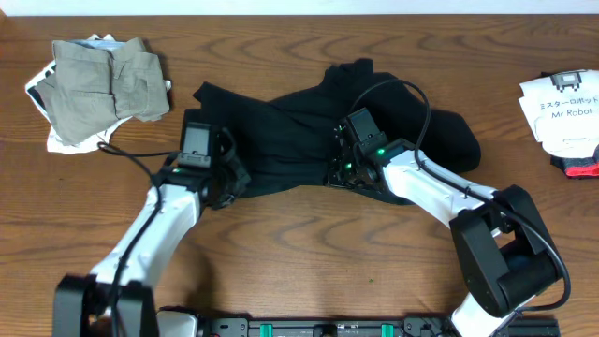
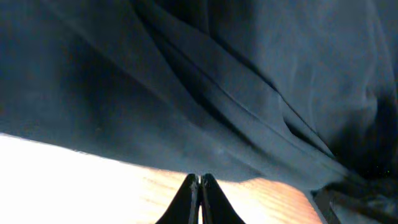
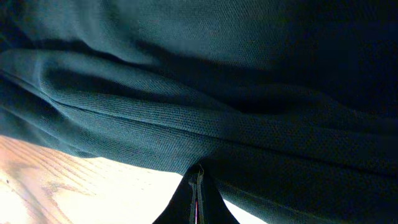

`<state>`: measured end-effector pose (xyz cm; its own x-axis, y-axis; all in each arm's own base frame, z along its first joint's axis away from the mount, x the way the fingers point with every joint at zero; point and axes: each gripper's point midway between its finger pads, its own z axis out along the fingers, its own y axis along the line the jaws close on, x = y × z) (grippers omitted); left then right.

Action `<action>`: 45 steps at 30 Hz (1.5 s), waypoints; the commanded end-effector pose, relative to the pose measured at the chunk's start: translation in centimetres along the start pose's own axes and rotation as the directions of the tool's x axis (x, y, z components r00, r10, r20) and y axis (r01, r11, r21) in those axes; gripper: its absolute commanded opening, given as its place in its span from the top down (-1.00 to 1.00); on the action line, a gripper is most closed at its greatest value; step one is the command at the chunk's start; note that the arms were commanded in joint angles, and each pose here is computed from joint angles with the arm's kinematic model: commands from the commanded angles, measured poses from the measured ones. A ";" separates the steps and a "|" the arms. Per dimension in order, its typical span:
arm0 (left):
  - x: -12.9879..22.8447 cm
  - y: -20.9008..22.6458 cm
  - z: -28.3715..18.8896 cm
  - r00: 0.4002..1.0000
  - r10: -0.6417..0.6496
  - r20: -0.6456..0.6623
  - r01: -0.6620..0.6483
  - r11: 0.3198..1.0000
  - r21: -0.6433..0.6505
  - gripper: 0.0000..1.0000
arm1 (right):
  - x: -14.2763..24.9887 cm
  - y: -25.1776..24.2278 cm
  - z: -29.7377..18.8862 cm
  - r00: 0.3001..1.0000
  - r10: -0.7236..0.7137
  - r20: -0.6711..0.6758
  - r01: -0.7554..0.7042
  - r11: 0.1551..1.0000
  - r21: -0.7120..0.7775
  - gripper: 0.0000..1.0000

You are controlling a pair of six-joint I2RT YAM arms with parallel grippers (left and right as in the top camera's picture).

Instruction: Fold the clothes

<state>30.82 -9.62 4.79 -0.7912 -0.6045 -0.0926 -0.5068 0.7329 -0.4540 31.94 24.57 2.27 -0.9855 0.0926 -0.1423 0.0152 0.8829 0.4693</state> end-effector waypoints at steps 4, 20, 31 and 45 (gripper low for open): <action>0.3 0.4 3.4 0.993 -0.098 -0.067 0.097 0.995 -0.009 0.88 | -0.2 0.3 0.0 1.000 0.011 0.008 -0.011 1.000 -0.008 0.95; -2.6 -2.1 4.7 0.996 -0.083 0.028 0.079 0.991 0.106 0.88 | 0.0 0.1 0.0 1.000 0.014 0.000 -0.014 1.000 -0.003 0.97; -5.3 -1.4 5.6 0.984 -0.078 0.163 0.067 0.995 0.069 0.88 | 0.2 0.1 0.0 1.000 0.013 -0.009 -0.013 1.000 0.003 0.97; -9.3 -2.0 6.4 0.946 0.017 0.323 -0.046 0.995 0.084 0.88 | 0.1 -0.3 -0.1 0.998 -0.061 0.000 0.061 0.998 0.020 0.97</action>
<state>40.95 -8.80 0.43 -0.6521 -0.6875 -0.3197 -0.4569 0.6928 -0.5578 31.76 24.46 2.17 -0.9868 0.0678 -0.1474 -0.0078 0.8877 0.4604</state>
